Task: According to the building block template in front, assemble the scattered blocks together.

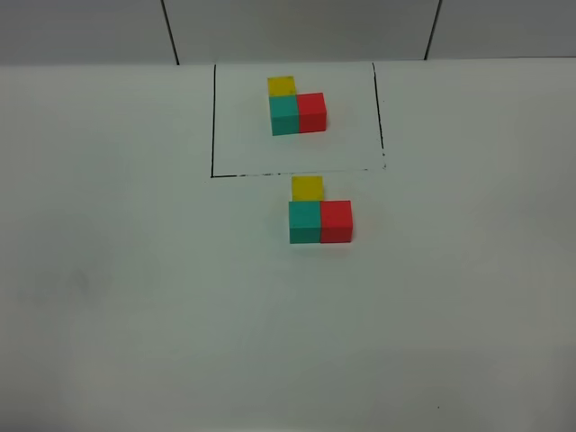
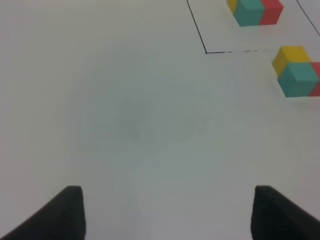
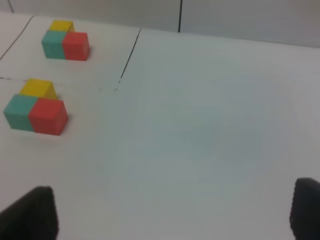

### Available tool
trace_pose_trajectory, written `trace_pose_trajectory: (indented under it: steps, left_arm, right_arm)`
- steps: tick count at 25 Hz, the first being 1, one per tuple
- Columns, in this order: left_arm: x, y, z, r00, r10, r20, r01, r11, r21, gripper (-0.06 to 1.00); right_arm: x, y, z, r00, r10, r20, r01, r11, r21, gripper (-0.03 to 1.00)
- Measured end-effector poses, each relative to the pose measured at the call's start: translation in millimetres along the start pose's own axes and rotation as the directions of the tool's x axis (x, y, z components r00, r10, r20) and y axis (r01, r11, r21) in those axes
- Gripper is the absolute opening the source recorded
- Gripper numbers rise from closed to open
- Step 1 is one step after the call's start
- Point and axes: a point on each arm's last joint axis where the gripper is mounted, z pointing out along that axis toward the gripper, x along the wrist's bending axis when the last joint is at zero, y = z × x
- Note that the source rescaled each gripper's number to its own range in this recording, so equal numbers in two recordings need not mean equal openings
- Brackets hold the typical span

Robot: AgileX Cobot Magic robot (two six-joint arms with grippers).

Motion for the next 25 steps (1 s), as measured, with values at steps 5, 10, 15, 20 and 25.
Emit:
trace_pose_trajectory:
  steps: [5,10,15,20,25]
  left_arm:
    - [0.0,0.0,0.0,1.000,0.000,0.000,0.000,1.000,0.000,0.60]
    - [0.0,0.0,0.0,1.000,0.000,0.000,0.000,1.000,0.000,0.60]
    - [0.0,0.0,0.0,1.000,0.000,0.000,0.000,1.000,0.000,0.60]
    - [0.0,0.0,0.0,1.000,0.000,0.000,0.000,1.000,0.000,0.60]
    - [0.0,0.0,0.0,1.000,0.000,0.000,0.000,1.000,0.000,0.60]
  right_arm:
    - [-0.1,-2.6,-2.3,1.000,0.010,-0.018,-0.010,0.999,0.031,0.84]
    - [-1.3,-8.4,-3.8,1.000,0.009,-0.013,-0.007,0.995,0.100,0.81]
    - [-2.2,-9.6,-3.9,1.000,0.003,-0.004,-0.002,0.994,0.114,0.78]
    - [-1.9,-11.0,-4.4,0.999,-0.001,-0.037,0.006,0.992,0.125,0.77]
    - [-1.9,-11.1,-4.5,0.999,0.008,-0.042,-0.003,0.992,0.126,0.77]
